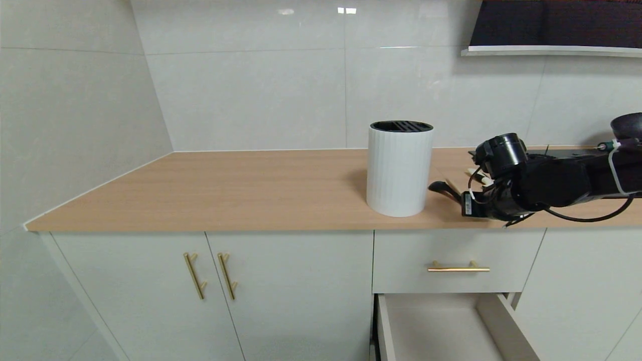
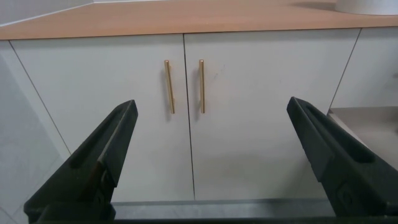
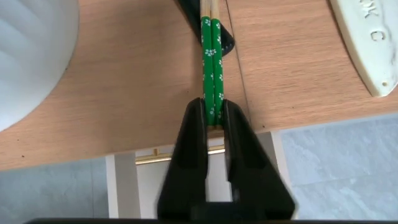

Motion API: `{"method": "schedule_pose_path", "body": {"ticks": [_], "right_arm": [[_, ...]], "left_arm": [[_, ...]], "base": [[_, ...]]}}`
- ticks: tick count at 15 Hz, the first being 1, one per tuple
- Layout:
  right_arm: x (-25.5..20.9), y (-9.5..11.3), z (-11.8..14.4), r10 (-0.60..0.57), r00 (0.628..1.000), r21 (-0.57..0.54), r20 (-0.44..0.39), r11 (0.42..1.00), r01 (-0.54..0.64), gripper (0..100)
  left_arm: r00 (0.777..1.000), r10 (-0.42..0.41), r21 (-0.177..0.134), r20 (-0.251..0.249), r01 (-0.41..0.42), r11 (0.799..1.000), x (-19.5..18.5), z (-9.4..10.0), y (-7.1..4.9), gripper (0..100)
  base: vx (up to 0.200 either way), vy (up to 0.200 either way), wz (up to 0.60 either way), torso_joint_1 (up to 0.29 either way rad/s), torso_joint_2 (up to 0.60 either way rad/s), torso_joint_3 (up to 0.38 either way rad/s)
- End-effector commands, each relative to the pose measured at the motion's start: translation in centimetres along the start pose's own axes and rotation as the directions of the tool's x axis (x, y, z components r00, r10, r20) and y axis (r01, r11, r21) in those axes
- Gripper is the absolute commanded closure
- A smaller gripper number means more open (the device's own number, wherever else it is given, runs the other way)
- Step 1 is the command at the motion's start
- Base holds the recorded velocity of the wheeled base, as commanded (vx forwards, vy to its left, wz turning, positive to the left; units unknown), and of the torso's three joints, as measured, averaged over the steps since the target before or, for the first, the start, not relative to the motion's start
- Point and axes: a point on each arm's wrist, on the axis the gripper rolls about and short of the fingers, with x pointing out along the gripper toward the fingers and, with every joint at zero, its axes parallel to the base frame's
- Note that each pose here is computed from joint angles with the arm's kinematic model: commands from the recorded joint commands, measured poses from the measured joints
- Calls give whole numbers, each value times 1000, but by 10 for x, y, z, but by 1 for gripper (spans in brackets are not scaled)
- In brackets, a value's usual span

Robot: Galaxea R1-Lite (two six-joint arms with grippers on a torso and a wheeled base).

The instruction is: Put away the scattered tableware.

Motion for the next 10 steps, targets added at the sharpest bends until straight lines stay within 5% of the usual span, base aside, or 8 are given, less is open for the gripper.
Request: {"method": "schedule_pose_path", "body": {"ticks": [1,10], "right_arm": [[-10,-2,4,5,1000,5,20,1000,-5,100],[-112,-33,8,61,990,95,130,993,-74,100]], "left_arm": [[1000,1,0,0,-1,1000,0,0,0,0],[1000,1,0,0,-1,1000,0,0,0,0]], "base": [[0,0,0,0,0,0],[0,0,0,0,0,0]]}}
